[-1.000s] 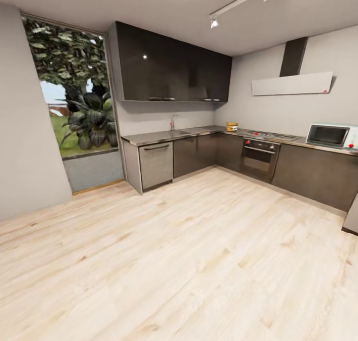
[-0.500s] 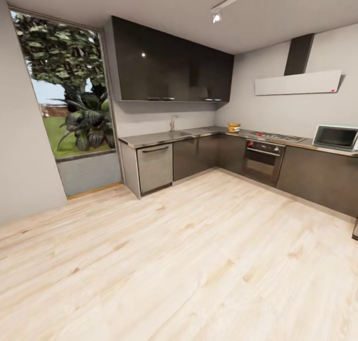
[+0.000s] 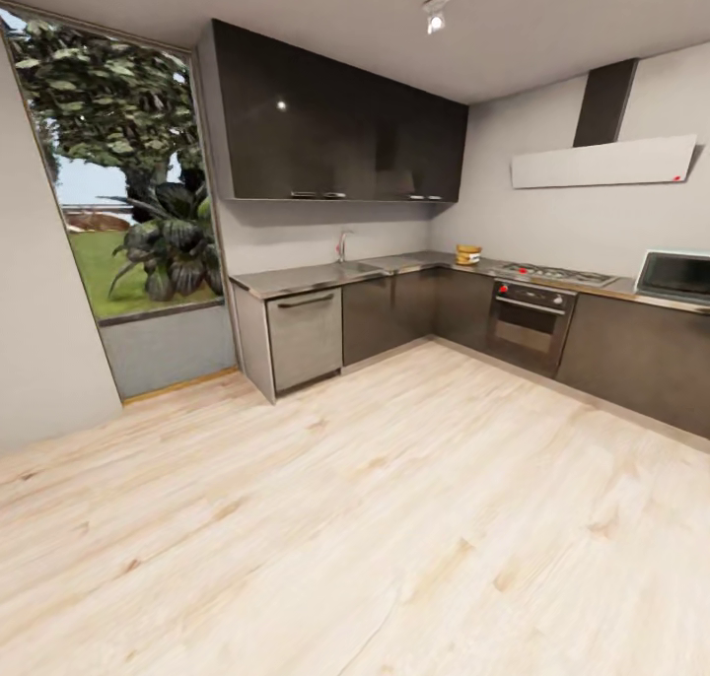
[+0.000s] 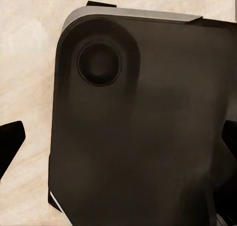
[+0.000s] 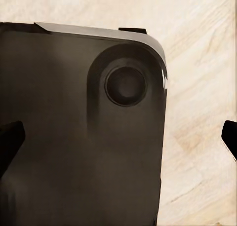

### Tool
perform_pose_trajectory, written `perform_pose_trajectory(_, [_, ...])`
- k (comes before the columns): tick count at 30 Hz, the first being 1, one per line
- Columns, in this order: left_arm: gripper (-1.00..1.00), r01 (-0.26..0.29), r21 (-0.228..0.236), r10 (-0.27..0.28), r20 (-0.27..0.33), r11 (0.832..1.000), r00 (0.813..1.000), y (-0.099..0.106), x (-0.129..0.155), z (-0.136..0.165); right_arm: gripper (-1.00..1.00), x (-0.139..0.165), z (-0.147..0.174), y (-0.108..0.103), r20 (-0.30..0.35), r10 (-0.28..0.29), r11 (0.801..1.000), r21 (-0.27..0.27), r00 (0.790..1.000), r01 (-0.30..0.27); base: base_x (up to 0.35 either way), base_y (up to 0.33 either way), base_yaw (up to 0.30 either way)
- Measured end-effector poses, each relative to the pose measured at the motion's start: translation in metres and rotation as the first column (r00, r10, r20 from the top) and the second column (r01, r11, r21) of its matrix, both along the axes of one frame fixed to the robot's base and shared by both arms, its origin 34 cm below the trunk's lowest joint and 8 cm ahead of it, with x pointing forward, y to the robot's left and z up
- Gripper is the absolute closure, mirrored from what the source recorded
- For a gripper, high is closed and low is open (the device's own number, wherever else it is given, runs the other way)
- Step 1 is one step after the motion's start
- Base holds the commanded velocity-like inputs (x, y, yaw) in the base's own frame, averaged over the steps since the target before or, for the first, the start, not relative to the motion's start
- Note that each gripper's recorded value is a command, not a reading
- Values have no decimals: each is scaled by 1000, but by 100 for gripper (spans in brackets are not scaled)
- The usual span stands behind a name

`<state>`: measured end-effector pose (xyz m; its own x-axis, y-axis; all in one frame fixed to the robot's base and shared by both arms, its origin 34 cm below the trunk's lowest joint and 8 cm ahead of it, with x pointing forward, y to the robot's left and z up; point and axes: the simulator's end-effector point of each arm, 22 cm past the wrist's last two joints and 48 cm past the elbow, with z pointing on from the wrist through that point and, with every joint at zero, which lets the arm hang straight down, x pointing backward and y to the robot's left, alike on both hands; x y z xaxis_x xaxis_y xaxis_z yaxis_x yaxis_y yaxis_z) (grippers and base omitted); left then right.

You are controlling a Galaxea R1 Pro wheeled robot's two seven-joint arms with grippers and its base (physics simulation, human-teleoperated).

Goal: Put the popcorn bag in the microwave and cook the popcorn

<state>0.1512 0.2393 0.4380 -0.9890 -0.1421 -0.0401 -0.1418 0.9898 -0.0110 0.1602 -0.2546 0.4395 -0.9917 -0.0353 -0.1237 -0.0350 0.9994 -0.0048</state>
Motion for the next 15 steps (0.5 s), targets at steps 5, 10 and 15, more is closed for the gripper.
perform_pose_trajectory(5, [-100,0,0,0,0,1000,1000,0,0,0,-100,0,0,0,0,0,1000,0,1000,0,322,0,0])
perform_pose_trajectory(10, [-100,0,0,0,0,1000,1000,0,0,0,-100,0,0,0,0,1,1000,0,1000,-1,322,0,0])
perform_pose_trajectory(15, [-100,0,0,0,0,1000,1000,0,0,0,-100,0,0,0,0,1,1000,0,1000,-1,322,0,0])
